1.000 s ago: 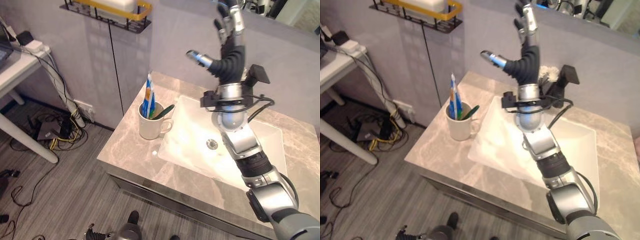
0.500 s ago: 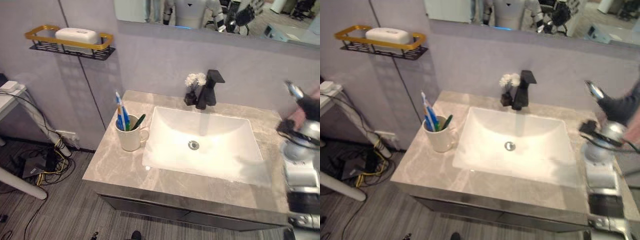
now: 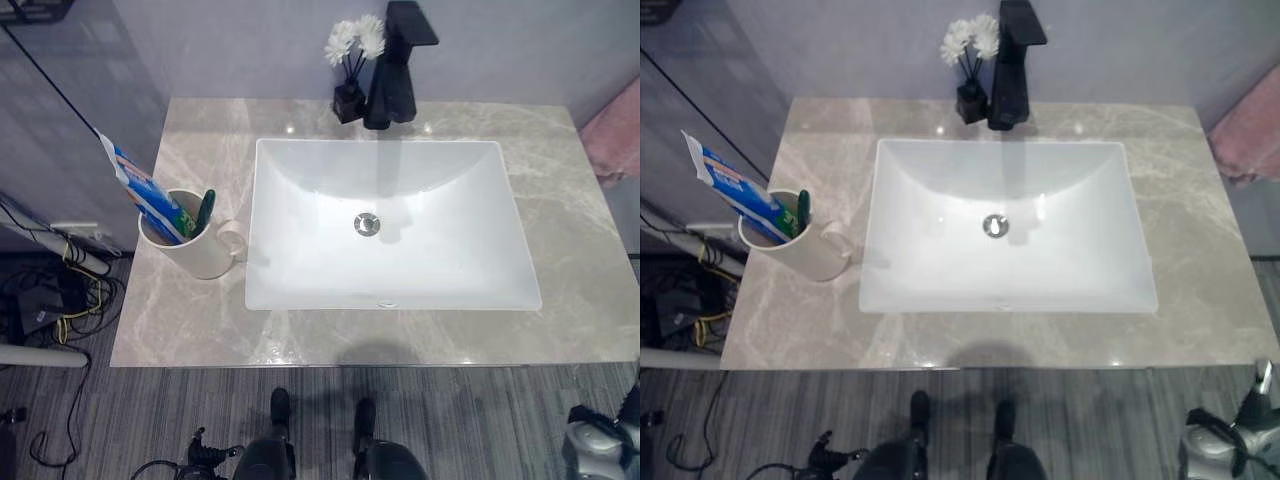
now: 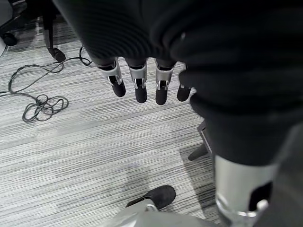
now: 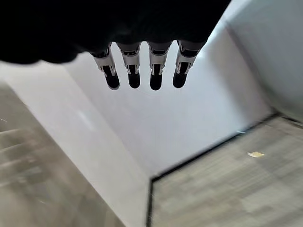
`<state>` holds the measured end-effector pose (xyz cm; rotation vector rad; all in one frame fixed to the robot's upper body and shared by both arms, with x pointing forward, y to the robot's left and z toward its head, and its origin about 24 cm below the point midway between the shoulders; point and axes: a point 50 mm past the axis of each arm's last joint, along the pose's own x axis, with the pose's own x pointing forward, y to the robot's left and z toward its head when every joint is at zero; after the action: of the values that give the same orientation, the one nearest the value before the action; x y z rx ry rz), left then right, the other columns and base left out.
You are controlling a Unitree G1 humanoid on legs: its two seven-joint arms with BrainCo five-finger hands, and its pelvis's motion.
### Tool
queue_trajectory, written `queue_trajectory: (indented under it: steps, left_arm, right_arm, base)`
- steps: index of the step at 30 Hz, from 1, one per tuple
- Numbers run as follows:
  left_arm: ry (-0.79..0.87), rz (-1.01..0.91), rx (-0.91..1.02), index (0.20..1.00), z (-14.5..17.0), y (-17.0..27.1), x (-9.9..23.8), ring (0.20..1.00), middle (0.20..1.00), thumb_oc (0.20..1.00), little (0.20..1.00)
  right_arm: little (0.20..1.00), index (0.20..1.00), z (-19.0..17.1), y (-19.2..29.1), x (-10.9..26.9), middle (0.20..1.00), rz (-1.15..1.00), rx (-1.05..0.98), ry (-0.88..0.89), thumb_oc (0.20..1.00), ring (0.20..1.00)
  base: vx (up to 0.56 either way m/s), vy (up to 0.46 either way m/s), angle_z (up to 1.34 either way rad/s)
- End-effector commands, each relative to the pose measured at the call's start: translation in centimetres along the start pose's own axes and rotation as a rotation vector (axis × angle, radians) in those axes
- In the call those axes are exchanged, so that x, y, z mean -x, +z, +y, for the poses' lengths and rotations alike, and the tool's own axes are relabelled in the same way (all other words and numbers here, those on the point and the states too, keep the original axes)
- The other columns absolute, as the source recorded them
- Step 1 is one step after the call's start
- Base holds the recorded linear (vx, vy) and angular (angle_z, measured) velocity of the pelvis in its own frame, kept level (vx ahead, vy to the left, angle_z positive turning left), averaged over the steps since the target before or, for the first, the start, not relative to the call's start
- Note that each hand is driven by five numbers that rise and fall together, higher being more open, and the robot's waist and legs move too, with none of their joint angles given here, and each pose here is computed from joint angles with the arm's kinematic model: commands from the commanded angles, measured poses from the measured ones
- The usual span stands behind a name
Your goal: Put brush and paste in cup on sink, flatten towel.
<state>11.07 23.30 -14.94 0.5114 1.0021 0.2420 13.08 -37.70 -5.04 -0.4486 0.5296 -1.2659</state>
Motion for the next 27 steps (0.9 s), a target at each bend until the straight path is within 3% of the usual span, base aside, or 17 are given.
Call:
queue_trajectory:
  steps: [1, 5, 10, 13, 19, 27]
  left_arm:
    - [0.057, -0.095, -0.014, 1.000, 1.0, 1.7, -0.4, 1.000, 1.000, 1.000, 1.000]
    - [0.092, -0.232, 0.081, 1.000, 3.1, 2.8, 0.2, 1.000, 1.000, 1.000, 1.000]
    - [0.093, -0.366, 0.107, 1.000, 5.8, 4.1, 1.3, 1.000, 1.000, 1.000, 1.000]
    - [0.081, -0.505, 0.159, 1.000, 8.7, 6.0, 2.8, 1.000, 1.000, 1.000, 1.000]
    - [0.035, -0.653, 0.153, 1.000, 11.1, 8.3, 4.9, 1.000, 1.000, 1.000, 1.000]
    - [-0.100, -0.938, -0.018, 1.000, 16.4, 12.4, 11.3, 1.000, 1.000, 1.000, 1.000]
  right_arm:
    - [1.000, 1.000, 0.0, -2.0, 0.6, 1.000, 0.037, 0.094, 0.082, 1.000, 1.000]
    - [1.000, 1.000, 0.1, -6.6, 2.5, 1.000, 0.172, 0.288, 0.268, 1.000, 1.000]
    - [1.000, 1.000, -0.4, -9.3, 3.9, 1.000, 0.307, 0.329, 0.364, 1.000, 1.000]
    - [1.000, 1.000, -0.1, -11.1, 5.4, 1.000, 0.393, 0.373, 0.526, 1.000, 1.000]
    - [1.000, 1.000, 1.0, -12.0, 7.2, 1.000, 0.388, 0.528, 0.714, 1.000, 1.000]
    - [1.000, 1.000, 4.0, -11.7, 10.1, 1.000, 0.230, 0.774, 1.011, 1.000, 1.000]
  base:
    - [0.06, -0.019, 0.04]
    - [0.09, -0.028, 0.02]
    - [0.08, -0.033, -0.02]
    - [0.10, -0.031, -0.04]
    - [0.02, -0.011, 0.03]
    - [0.00, -0.008, 0.08]
